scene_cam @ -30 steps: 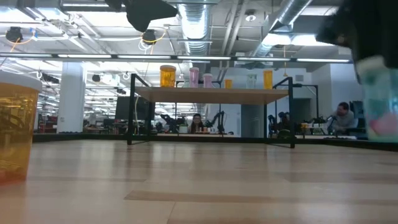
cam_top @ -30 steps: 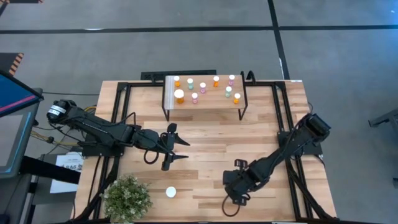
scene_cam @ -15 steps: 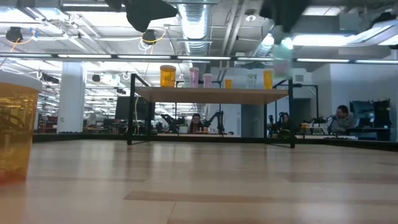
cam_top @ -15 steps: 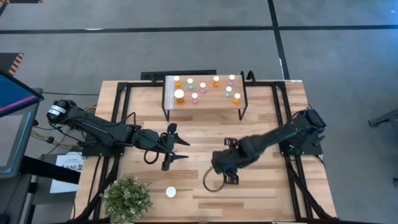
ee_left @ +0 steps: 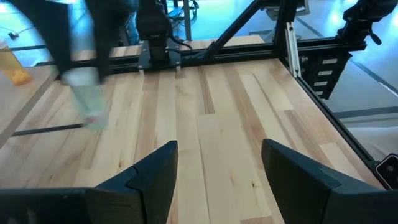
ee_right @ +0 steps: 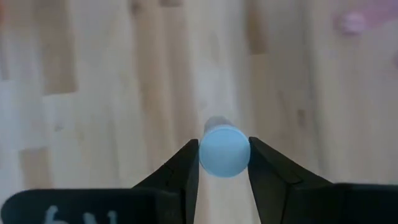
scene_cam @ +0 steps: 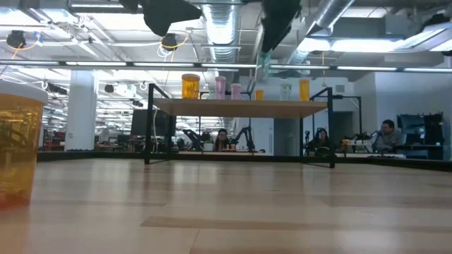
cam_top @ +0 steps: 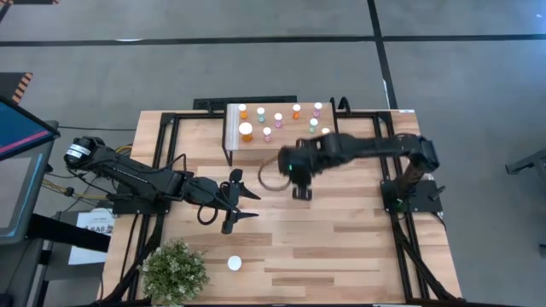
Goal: Pick and place medicine bottles onto shelf by color
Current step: Put the blue small pill bottle on the shelf
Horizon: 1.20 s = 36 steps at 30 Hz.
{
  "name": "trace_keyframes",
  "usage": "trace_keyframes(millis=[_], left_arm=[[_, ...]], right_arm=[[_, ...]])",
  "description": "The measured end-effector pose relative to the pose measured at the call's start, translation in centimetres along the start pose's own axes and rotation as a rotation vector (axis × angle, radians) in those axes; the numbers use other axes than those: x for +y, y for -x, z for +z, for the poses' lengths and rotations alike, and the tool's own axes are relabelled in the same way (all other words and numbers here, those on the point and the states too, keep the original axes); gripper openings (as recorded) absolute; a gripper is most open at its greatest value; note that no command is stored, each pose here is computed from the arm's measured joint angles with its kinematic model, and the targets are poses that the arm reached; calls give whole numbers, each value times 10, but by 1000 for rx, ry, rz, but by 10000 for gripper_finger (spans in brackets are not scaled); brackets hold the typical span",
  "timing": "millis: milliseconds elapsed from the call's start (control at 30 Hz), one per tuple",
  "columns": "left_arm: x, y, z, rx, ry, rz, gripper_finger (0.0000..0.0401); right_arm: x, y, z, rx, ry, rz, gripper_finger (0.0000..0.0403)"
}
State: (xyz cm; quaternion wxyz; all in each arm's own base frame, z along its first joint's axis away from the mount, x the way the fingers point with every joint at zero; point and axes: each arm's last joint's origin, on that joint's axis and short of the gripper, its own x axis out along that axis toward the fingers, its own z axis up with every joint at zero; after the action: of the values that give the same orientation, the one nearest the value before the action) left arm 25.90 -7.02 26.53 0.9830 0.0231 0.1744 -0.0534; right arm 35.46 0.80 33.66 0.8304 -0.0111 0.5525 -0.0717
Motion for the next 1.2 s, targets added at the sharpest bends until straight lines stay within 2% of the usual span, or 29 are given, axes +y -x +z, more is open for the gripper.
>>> trace_keyframes(millis=[367,467,667,900,1200], left_arm=[[0,0,0,-2,-20,0,221],[0,0,0,-1,-22,-1,221],[0,0,0,-1,-33,0,221],[0,0,0,-1,-33,0,221],[0,0,0,0,-33,0,221]], right_arm=[[-92,18,7,-82,-132,-80,134],[-113,22,6,-113,-186,-60,135],[-148,23,-4,-86,-262,-94,131],[-169,19,-8,-98,-306,-108,134],[-171,3,-4,-66,-282,-100,135]])
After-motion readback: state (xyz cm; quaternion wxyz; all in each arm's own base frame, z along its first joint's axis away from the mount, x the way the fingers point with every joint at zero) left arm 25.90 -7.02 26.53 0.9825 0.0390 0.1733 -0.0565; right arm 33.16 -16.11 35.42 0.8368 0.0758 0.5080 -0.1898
